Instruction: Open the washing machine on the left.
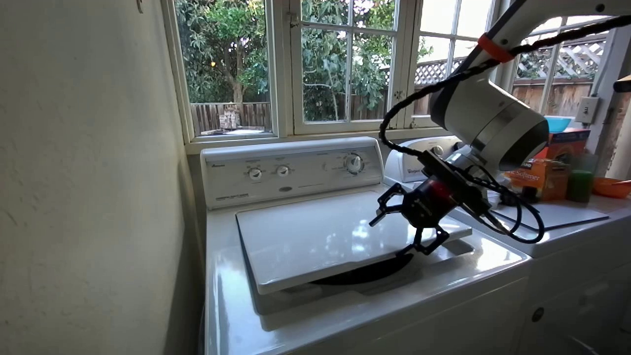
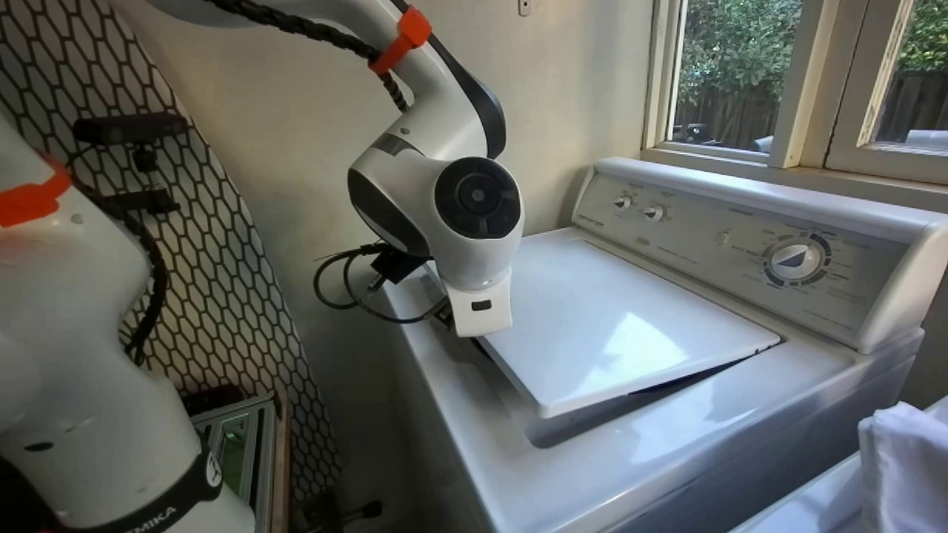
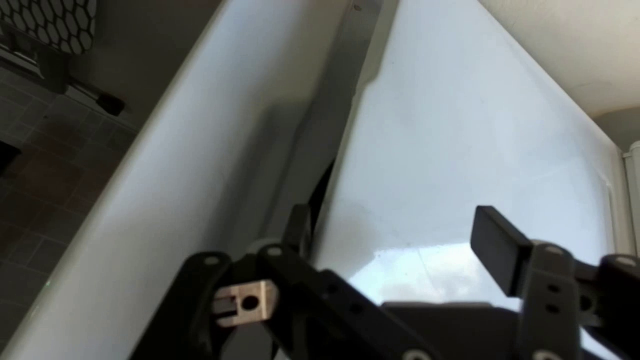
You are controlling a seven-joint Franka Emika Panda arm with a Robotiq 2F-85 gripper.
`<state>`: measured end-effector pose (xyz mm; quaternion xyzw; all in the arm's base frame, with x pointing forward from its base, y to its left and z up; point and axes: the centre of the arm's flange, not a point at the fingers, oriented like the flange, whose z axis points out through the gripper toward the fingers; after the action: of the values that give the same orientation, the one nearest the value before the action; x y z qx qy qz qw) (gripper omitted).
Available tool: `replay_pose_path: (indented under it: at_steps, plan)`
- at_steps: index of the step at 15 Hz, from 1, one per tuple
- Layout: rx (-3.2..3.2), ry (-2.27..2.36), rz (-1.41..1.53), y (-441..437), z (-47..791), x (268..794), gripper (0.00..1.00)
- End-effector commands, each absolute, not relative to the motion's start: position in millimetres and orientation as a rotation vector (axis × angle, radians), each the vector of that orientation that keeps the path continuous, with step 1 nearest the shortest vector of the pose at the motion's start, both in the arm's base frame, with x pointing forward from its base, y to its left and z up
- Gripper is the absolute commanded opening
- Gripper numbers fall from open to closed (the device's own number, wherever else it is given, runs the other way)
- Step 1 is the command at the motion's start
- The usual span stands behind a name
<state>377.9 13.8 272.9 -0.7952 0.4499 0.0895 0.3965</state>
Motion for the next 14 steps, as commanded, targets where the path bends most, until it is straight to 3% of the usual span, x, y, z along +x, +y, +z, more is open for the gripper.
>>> replay_pose_path:
  at_steps: [1, 5, 8, 12, 14]
  plan:
    - [-1.925, 1.098, 0.091, 11.4, 327.0, 429.9, 0.55]
    - [-1.918, 1.088, 0.094, 7.8, 333.5, 425.1, 0.40]
    - [-1.907, 1.076, 0.087, 5.5, 341.6, 423.9, 0.46]
    - [-1.888, 1.043, 0.076, 4.9, 356.9, 424.4, 0.38]
    - [-1.870, 1.008, 0.060, 9.2, 373.1, 432.0, 0.41]
